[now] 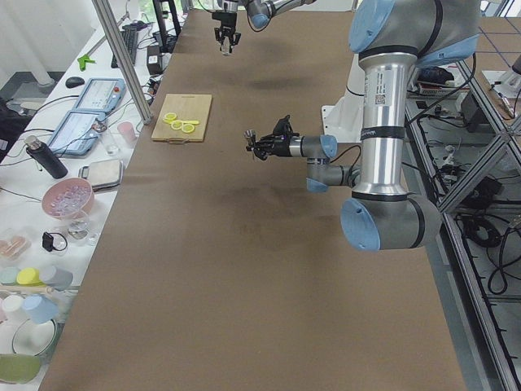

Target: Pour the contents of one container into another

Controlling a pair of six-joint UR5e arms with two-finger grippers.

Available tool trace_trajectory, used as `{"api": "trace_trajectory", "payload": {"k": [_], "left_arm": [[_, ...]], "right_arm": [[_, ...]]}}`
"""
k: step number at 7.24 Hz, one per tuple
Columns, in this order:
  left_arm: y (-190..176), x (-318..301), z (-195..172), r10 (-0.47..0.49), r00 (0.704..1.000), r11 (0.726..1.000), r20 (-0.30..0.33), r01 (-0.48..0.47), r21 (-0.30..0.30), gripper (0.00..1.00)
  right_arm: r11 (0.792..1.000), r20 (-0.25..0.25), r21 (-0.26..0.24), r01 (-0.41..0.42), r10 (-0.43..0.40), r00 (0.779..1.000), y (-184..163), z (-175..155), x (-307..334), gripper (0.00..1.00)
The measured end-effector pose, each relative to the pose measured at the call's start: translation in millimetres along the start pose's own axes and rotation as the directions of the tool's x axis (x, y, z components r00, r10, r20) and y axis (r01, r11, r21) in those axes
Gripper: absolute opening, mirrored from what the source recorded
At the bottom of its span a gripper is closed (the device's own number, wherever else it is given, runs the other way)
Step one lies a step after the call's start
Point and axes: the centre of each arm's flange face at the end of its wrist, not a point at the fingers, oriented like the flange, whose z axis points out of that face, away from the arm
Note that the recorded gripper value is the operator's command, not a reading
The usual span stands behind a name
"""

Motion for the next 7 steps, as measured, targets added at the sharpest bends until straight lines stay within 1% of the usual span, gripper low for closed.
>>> {"api": "trace_trajectory", "payload": {"k": [1, 2, 4, 5, 7], "left_arm": [[-18, 10, 7, 0.042, 0.996, 0.999, -0.074, -0.043, -0.010, 0.00], [-36, 21, 17, 0.091, 0.984, 0.996, -0.153, -0.094, -0.009, 0.00], [-64, 40, 36, 0.167, 0.942, 0.985, -0.292, -0.173, 0.005, 0.00], [-73, 47, 47, 0.192, 0.913, 0.979, -0.359, -0.203, 0.008, 0.00], [-86, 60, 88, 0.272, 0.837, 0.955, -0.475, -0.293, 0.030, 0.00]], "right_arm": [[1.000, -0.017, -0.009, -0.015, 0.014, 1.000, -5, -10, 2, 0.00], [1.000, -0.034, -0.012, -0.019, 0.019, 0.999, -7, -16, 4, 0.00], [1.000, -0.047, -0.010, -0.023, 0.022, 0.999, -8, -22, 6, 0.00], [1.000, -0.047, -0.006, -0.023, 0.023, 0.999, -8, -28, 6, 0.00], [1.000, -0.027, -0.007, -0.009, 0.008, 1.000, -16, -21, -5, 0.00]]}}
